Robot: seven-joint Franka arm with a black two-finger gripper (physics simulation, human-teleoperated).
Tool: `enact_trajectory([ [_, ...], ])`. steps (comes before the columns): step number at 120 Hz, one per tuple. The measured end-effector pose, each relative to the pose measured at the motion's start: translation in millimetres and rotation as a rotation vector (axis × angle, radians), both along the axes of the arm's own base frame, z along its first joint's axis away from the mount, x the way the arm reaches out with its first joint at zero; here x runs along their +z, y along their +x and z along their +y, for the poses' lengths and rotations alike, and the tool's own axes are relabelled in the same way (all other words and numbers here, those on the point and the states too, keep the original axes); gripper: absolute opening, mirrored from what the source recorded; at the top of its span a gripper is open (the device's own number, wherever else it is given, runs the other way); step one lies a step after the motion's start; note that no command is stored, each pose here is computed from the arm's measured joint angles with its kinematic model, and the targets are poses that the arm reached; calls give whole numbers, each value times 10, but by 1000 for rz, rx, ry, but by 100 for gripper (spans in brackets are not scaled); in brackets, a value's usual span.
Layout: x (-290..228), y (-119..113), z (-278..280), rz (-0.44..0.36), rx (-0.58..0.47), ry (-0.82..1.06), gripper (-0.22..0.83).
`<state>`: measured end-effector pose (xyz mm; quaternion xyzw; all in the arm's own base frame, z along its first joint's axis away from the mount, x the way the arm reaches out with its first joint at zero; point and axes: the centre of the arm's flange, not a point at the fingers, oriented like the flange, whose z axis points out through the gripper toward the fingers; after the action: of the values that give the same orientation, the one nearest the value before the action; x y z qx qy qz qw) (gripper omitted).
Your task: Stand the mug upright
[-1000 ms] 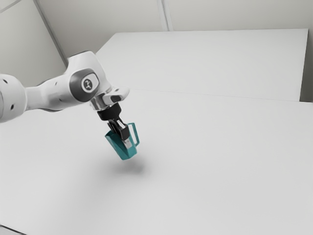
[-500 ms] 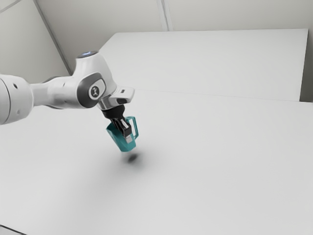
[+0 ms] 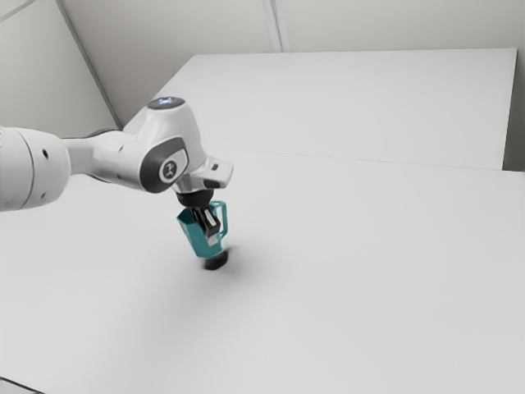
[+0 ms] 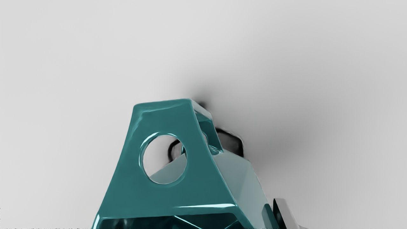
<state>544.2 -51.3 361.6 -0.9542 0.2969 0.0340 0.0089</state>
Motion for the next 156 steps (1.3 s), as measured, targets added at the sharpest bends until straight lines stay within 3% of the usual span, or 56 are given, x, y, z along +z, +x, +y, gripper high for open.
enact_trajectory([
  [73, -230, 4, 20, 38, 8, 44, -17],
  [95, -228, -17, 11, 45, 7, 37, 22],
  [109, -66, -22, 14, 26, 7, 34, 39],
  [129, 553, 101, -54, -37, 20, 22, 51],
  [156, 1338, 224, -209, -68, 93, -18, 58],
])
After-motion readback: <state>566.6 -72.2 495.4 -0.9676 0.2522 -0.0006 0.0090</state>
